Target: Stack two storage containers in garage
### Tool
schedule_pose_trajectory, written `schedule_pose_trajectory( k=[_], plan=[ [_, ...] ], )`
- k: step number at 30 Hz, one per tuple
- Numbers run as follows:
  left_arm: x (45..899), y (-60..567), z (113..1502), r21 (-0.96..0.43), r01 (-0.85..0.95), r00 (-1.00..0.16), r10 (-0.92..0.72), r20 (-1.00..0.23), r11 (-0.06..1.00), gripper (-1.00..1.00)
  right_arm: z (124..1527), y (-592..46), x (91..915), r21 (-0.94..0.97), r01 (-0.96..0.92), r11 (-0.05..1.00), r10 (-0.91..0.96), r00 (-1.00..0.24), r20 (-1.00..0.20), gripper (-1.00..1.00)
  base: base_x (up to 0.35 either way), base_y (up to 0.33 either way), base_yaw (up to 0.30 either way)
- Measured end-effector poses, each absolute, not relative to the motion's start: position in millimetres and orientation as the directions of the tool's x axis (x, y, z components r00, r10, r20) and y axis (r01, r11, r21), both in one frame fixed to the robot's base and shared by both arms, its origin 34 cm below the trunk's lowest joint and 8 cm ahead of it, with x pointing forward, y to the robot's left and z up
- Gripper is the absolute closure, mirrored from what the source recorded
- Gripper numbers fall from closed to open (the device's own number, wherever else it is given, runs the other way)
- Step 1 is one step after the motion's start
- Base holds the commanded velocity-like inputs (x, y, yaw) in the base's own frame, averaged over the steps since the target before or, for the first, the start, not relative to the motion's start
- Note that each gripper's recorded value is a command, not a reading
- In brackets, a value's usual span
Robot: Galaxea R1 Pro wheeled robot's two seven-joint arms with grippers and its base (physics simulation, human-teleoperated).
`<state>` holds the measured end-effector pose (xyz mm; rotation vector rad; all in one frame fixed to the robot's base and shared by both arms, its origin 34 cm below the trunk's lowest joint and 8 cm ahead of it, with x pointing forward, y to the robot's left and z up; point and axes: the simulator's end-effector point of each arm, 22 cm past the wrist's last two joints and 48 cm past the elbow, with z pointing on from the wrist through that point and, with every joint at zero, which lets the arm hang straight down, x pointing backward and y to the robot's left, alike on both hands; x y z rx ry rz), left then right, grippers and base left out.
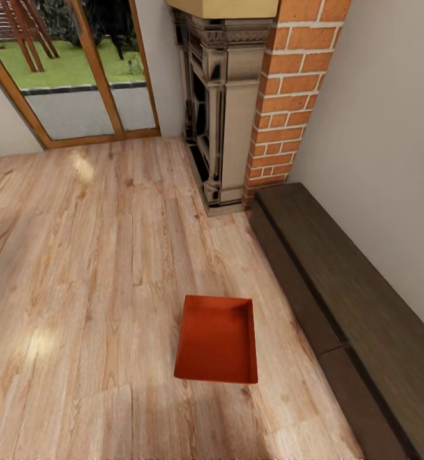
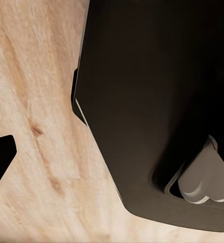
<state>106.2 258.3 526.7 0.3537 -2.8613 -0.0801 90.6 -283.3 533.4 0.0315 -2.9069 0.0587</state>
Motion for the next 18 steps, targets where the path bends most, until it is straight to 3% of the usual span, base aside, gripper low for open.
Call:
schedule_pose_trajectory(
  k=[18],
  plan=[
    [97.5, 259.4, 527.4, 0.094, -0.237, -0.93, -0.254, 0.265, 0.967, -1.0, 534.3, -282.5, 82.5, -0.039, -0.024, 0.999, -0.014, -0.968, 0.25, -1.0, 0.0, 0.0, 0.0]
  ],
)
